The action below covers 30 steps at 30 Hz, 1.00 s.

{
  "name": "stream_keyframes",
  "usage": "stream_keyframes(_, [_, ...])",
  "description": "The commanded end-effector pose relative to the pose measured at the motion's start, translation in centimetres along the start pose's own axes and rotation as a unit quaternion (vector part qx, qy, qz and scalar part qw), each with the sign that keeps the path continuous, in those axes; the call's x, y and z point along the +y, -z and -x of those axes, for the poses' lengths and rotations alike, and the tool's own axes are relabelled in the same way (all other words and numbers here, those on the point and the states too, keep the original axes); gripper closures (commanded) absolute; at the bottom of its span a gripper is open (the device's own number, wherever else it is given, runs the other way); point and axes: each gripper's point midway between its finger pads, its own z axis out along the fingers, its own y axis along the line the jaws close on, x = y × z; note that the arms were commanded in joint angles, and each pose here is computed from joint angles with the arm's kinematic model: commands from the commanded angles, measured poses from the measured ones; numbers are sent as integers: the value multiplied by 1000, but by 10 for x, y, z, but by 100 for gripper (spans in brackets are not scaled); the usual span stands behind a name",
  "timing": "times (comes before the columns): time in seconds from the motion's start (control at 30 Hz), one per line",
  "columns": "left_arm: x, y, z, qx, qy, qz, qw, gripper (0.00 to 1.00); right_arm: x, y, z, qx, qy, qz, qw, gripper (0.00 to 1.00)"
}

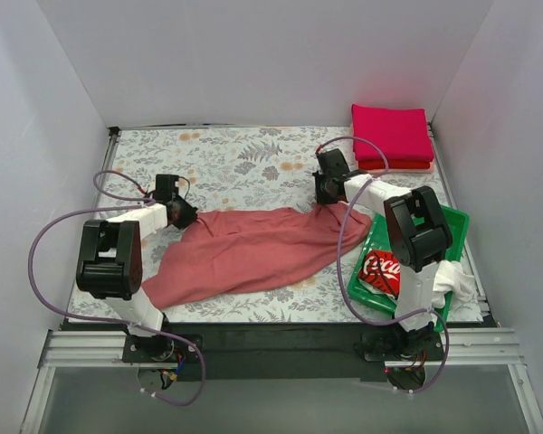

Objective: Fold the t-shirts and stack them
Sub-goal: Flatten the tshirt out

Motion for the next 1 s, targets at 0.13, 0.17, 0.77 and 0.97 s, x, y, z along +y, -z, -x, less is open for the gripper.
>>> stream_keyframes(0.13, [-56,87,29,-71,-23,-149,986,100,12,84,70,-114,9,39,993,99])
stream_keyframes(0.17, [-68,116,41,-101,-24,-184,977,100,15,95,75,-125,16,49,991,99])
stream_keyframes(0.77, [-104,469,125,-386,30,-434,814,100,14,433,141,-484,85,137,860,94])
stream_keyframes(0.97, [-98,572,118,-430,7,-497,754,100,17,548,131,-571,118,177,793,94])
